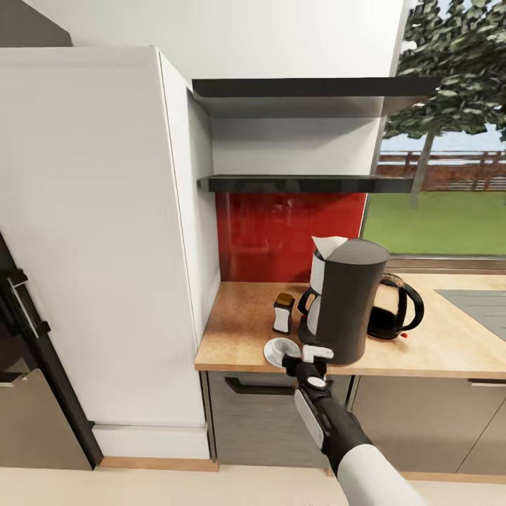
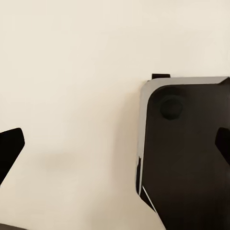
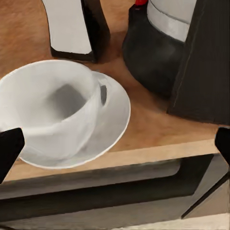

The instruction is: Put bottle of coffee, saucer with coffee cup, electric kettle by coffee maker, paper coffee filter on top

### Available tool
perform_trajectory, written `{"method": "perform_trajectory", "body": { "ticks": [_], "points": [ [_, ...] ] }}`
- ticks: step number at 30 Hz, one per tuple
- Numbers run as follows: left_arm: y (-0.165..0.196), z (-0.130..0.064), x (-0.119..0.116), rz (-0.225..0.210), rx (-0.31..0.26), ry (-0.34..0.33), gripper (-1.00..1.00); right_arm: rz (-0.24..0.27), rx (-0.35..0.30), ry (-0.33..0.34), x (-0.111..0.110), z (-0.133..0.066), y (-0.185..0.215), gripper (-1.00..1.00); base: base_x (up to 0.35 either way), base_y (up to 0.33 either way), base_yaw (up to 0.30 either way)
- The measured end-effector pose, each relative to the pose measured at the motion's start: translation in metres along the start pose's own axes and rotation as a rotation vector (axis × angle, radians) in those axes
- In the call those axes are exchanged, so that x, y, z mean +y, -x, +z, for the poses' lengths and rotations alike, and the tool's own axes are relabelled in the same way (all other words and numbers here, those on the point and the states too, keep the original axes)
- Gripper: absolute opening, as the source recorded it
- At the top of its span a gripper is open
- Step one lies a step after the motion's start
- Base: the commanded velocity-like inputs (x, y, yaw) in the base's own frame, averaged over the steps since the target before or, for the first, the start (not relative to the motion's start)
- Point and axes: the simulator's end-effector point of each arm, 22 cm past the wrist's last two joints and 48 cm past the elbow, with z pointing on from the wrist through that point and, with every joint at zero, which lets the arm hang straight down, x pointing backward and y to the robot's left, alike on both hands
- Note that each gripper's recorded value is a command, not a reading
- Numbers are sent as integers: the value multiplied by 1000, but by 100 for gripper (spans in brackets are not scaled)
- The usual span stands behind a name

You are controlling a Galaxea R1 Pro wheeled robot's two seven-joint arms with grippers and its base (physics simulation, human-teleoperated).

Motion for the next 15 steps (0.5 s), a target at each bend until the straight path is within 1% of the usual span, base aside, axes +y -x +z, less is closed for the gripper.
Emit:
{"method": "perform_trajectory", "body": {
  "ticks": [2, 5, 7, 8, 9, 10, 15],
  "points": [
    [0, 0, -1, 6, 0, -3, 100, -17, 71, -26, -11, 4, -58, 100, 0, 0, 0],
    [-1, 0, -2, 9, 0, -7, 100, -34, 119, -49, -23, 1, -104, 100, 0, 0, 0],
    [-1, 0, -3, 10, 0, -8, 100, -42, 132, -61, -30, -3, -126, 100, 0, 0, 0],
    [-1, -1, -4, 11, 0, -11, 100, -46, 154, -78, -40, -9, -153, 100, 0, 0, 0],
    [-1, 0, -5, 11, 0, -11, 100, -55, 171, -85, -44, -13, -168, 100, 0, 0, 0],
    [-1, -1, -5, 11, 0, -12, 100, -60, 178, -87, -46, -16, -174, 100, 0, 0, 0],
    [-2, -1, -5, 12, 2, -12, 100, -90, 263, -103, -61, -39, -231, 100, 0, 0, 0]
  ]
}}
